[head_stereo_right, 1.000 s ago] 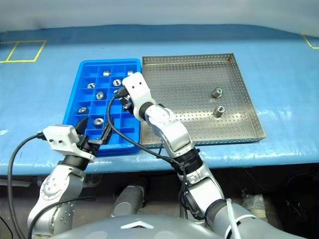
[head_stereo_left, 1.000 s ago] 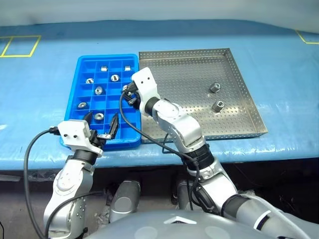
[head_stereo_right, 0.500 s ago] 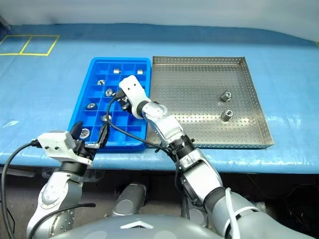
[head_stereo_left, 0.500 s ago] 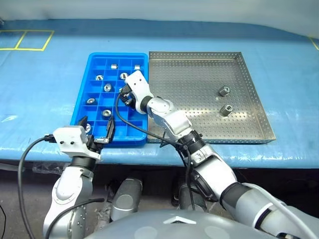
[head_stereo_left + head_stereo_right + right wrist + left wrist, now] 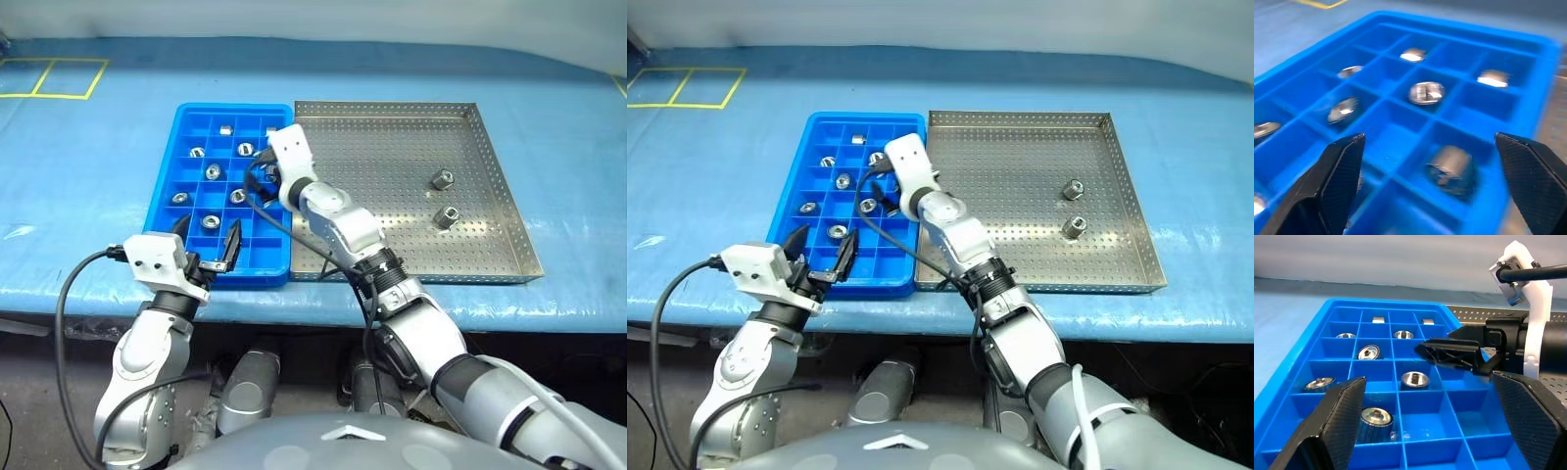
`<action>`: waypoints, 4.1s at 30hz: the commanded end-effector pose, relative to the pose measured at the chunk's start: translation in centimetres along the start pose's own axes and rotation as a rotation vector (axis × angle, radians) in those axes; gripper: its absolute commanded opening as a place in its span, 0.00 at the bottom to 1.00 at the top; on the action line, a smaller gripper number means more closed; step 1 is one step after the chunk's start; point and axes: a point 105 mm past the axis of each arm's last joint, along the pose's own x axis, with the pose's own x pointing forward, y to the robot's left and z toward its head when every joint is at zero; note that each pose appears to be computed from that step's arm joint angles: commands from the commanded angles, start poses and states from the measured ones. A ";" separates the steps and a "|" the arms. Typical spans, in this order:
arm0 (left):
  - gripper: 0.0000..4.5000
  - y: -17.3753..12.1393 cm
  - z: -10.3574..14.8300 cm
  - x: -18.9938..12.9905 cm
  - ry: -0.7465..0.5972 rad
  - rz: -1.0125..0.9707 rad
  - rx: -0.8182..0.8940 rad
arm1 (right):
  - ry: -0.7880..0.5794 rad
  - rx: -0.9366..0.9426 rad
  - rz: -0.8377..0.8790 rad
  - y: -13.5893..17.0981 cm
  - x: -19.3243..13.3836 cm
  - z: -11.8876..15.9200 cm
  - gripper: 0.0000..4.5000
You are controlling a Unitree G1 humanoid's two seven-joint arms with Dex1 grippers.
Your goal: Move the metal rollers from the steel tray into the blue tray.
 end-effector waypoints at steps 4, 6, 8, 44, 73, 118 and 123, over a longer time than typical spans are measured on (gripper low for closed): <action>1.00 -0.7 0.1 0.8 -0.011 -0.052 -0.006 | -0.065 0.101 -0.381 -6.6 -0.2 1.7 1.00; 1.00 -1.1 0.1 0.9 -0.010 -0.074 0.009 | -0.059 0.108 -0.491 -8.8 -0.4 1.5 1.00; 1.00 -1.6 0.0 1.0 -0.004 -0.114 0.031 | -0.064 0.112 -0.587 -10.7 -0.6 1.6 1.00; 1.00 -5.0 -1.5 1.5 0.032 -0.233 -0.018 | 0.085 0.285 -0.971 -18.6 -3.3 -1.5 1.00; 1.00 -5.4 -1.7 1.9 0.039 -0.258 -0.027 | 0.039 0.188 -0.866 -16.1 -2.2 -0.7 1.00; 1.00 -6.0 -2.3 1.6 0.067 -0.305 -0.015 | 0.151 0.023 -0.280 -4.0 -8.2 -5.4 1.00; 1.00 -5.8 -2.2 1.7 0.060 -0.296 -0.014 | 0.163 0.030 -0.255 -3.8 -7.9 -6.2 0.91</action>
